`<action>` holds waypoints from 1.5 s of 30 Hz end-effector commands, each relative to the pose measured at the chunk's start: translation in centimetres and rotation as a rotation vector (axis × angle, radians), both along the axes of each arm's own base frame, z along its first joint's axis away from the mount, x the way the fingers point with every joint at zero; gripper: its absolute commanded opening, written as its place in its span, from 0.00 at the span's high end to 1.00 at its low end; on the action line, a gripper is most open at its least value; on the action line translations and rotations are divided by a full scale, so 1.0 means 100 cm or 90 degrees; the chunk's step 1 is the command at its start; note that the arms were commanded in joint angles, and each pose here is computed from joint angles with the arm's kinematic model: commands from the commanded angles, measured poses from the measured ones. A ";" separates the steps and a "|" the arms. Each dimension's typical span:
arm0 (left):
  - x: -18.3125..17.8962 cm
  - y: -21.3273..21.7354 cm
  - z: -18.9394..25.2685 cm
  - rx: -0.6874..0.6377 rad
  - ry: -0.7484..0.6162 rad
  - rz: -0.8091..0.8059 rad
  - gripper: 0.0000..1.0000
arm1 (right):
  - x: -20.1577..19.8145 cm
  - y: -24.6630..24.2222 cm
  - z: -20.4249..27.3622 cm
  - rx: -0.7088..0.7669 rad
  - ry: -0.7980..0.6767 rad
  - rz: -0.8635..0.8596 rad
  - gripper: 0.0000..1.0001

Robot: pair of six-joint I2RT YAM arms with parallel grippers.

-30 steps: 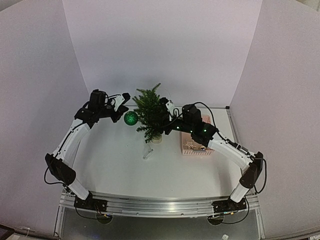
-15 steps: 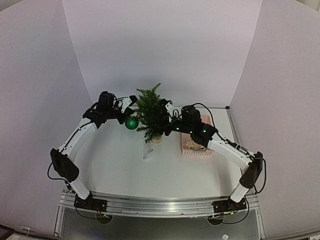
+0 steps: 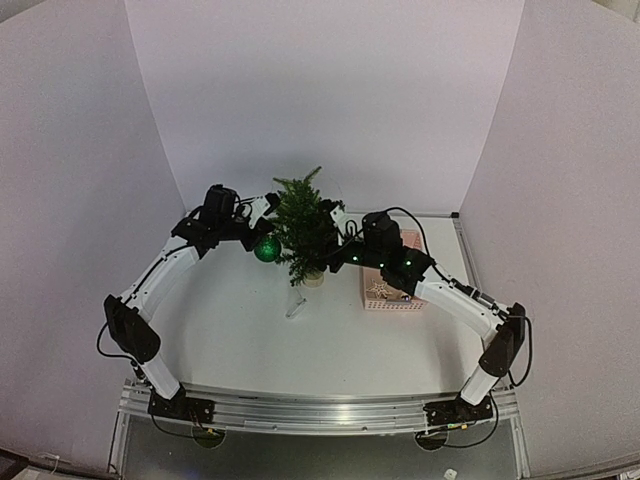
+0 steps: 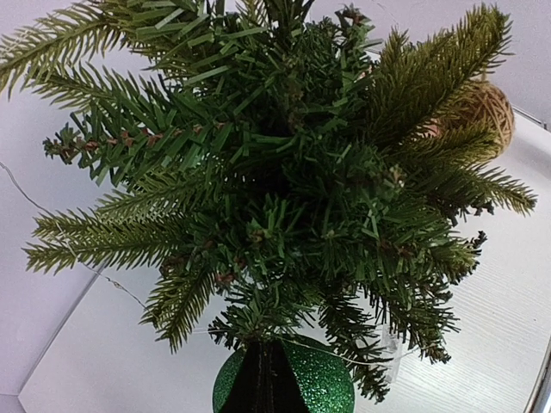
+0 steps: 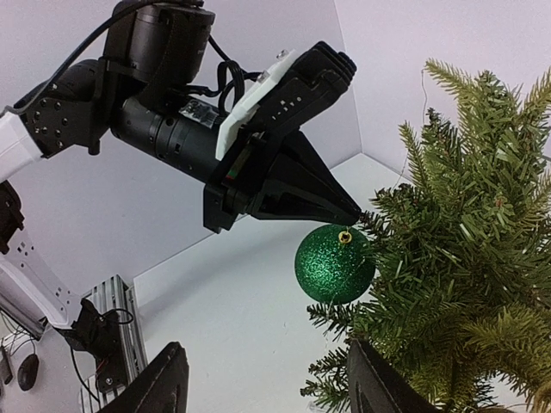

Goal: Decorate the small christmas tree

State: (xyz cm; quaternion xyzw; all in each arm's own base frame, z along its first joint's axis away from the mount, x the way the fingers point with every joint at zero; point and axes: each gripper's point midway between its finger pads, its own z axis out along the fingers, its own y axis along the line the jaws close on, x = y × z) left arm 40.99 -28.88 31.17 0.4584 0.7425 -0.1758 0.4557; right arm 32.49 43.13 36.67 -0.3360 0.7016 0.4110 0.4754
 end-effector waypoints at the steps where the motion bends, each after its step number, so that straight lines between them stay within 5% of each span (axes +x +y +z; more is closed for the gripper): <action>1: -0.004 -0.003 0.017 -0.018 -0.010 -0.018 1.00 | -0.008 -0.002 0.011 0.015 -0.003 0.005 0.39; 14: -0.063 0.004 0.060 -0.054 -0.015 -0.107 1.00 | -0.015 0.027 0.013 0.034 0.011 0.103 0.34; 26: -0.106 0.003 0.088 -0.099 0.003 -0.187 1.00 | -0.028 0.047 0.007 0.038 -0.002 0.196 0.44; 45: -0.119 -0.014 0.088 -0.126 0.051 -0.227 1.00 | -0.015 0.064 0.005 0.062 0.003 0.199 0.58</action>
